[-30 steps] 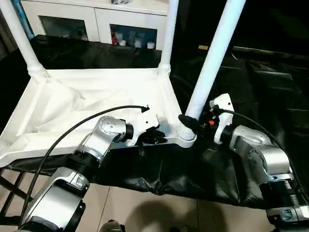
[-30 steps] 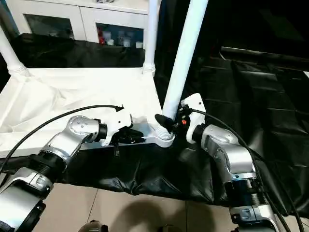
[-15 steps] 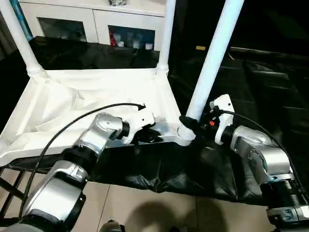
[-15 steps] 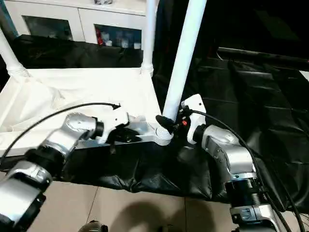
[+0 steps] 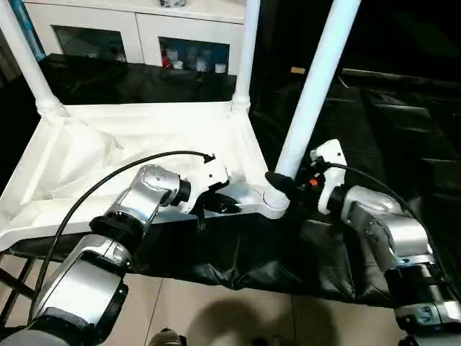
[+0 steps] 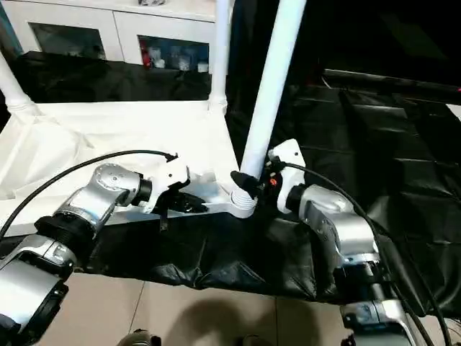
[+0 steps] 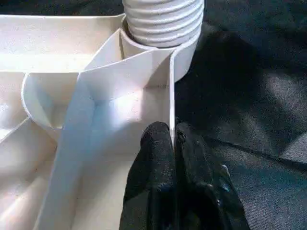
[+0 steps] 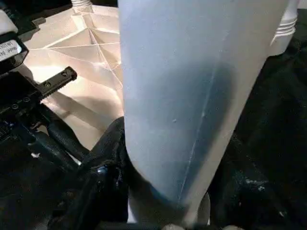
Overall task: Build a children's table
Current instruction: Insert table leg to table base
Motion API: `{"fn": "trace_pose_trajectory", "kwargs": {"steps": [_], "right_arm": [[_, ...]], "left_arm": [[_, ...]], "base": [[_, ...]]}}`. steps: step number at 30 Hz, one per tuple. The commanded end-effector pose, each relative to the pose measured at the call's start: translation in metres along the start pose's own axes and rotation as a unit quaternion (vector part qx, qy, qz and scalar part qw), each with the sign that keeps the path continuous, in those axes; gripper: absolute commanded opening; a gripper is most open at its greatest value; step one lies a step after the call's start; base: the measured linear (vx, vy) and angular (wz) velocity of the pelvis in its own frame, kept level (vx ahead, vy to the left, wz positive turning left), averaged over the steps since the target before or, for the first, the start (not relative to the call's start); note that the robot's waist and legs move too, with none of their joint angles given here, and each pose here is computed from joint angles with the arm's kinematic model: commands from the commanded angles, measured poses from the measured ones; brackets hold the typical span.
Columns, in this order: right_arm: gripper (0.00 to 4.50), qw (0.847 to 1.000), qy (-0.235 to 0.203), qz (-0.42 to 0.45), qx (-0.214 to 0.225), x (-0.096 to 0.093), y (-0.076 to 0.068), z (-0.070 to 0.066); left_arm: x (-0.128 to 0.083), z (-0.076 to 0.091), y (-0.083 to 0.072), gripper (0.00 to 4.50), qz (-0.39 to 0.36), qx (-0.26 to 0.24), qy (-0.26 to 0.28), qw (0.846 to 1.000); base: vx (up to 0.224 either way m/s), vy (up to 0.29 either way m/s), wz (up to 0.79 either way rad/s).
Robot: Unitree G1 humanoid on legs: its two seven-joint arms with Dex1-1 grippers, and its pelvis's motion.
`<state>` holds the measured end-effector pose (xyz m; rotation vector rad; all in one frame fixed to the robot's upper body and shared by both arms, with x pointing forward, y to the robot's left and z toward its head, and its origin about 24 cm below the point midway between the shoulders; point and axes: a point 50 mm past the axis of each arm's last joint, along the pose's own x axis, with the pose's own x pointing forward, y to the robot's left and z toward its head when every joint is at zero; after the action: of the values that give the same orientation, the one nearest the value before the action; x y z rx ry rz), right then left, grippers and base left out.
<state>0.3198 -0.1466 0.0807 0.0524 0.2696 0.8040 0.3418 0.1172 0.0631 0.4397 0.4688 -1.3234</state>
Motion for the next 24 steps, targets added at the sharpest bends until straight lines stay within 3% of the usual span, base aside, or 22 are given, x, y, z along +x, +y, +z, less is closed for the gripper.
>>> {"fn": "trace_pose_trajectory", "kwargs": {"steps": [1, 14, 19, 24], "right_arm": [[1.86, 1.000, -0.003, 0.005, -0.011, 0.003, 0.000, 0.004], [1.86, 0.999, 0.013, -0.002, 0.039, 0.004, -0.003, -0.019], [1.86, 0.997, 0.015, 0.002, 0.079, -0.003, -0.004, -0.037], [1.86, 0.995, 0.004, -0.006, 0.099, -0.009, -0.006, -0.046]], "left_arm": [[-0.001, -0.002, -0.003, 0.00, -0.001, -0.017, -0.018, 1.000], [-0.006, -0.002, -0.011, 0.00, 0.014, -0.022, -0.039, 0.999], [-0.004, -0.004, -0.015, 0.00, 0.020, -0.019, -0.034, 0.999], [-0.005, -0.002, -0.014, 0.00, 0.034, -0.018, -0.036, 0.999]], "base": [[0.000, 0.000, 0.00], [0.000, 0.000, 0.00], [0.000, 0.000, 0.00], [0.000, 0.000, 0.00]]}}
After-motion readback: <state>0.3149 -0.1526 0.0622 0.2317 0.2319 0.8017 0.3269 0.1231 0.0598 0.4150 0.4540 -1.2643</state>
